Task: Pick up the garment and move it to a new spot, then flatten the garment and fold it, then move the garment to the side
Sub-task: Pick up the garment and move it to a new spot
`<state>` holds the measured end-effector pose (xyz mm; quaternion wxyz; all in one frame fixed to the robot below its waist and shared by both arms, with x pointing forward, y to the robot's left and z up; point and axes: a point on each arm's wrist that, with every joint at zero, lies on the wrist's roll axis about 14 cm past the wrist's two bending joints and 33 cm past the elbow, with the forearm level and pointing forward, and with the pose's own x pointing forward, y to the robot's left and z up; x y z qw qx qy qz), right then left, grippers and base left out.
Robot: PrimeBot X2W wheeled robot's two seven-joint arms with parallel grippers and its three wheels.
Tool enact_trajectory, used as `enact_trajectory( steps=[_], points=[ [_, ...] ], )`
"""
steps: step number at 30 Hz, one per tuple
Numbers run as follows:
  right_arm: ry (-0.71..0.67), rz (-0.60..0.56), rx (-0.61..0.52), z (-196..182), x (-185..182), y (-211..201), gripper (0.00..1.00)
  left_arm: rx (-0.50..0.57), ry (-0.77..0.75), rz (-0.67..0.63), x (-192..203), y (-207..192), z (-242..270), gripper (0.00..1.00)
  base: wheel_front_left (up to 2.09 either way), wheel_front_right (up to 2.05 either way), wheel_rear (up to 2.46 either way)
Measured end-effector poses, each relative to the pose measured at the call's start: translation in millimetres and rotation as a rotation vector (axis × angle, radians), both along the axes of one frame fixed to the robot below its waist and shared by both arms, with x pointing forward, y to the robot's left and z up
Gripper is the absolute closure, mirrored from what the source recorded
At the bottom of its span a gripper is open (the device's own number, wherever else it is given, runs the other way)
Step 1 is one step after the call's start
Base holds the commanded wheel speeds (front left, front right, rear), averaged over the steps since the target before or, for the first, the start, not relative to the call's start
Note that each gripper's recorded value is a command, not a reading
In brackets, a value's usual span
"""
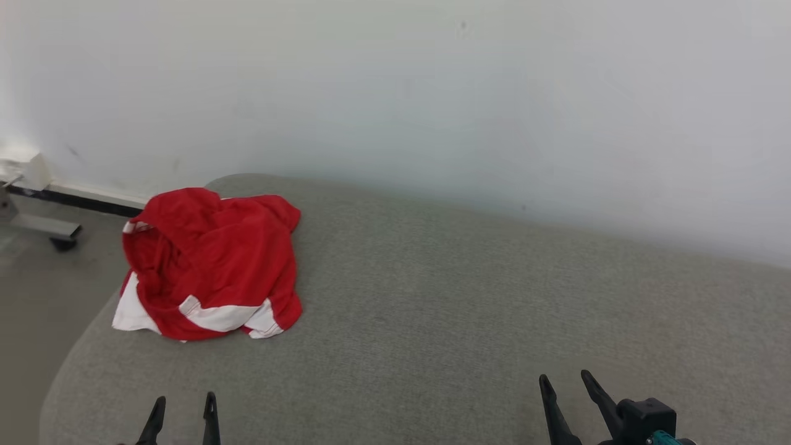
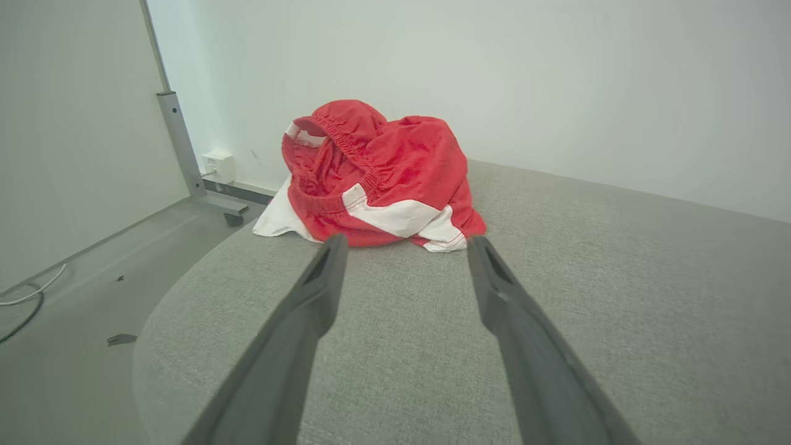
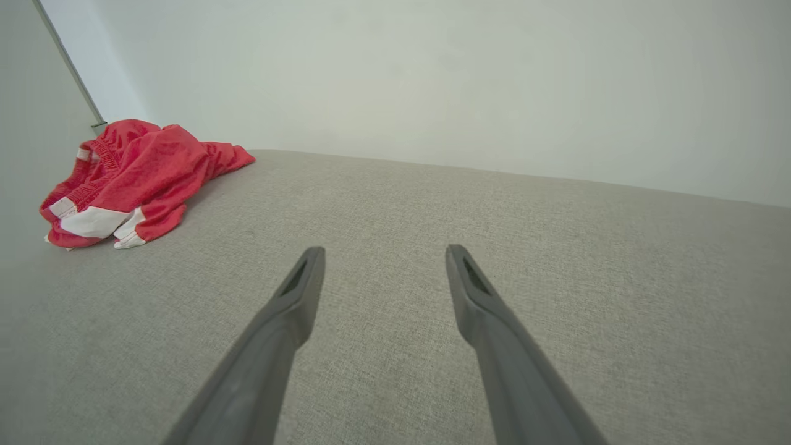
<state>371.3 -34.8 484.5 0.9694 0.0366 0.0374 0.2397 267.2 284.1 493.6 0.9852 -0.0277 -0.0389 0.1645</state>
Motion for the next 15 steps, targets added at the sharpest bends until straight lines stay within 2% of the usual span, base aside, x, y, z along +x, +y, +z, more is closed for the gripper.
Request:
enact_trajectory(
  steps=[9, 15],
  points=[
    [-0.029, 0.175, -0.001, 10, 5, 63, 0.0, 0.0, -0.019, 0.19, -46, 42, 3, 0.0, 0.0, 0.0, 0.0],
    [-0.017, 0.238, 0.002, 6, 9, 87, 0.0, 0.003, -0.008, 0.27, -62, 56, 2, 0.0, 0.0, 0.0, 0.0]
  ],
)
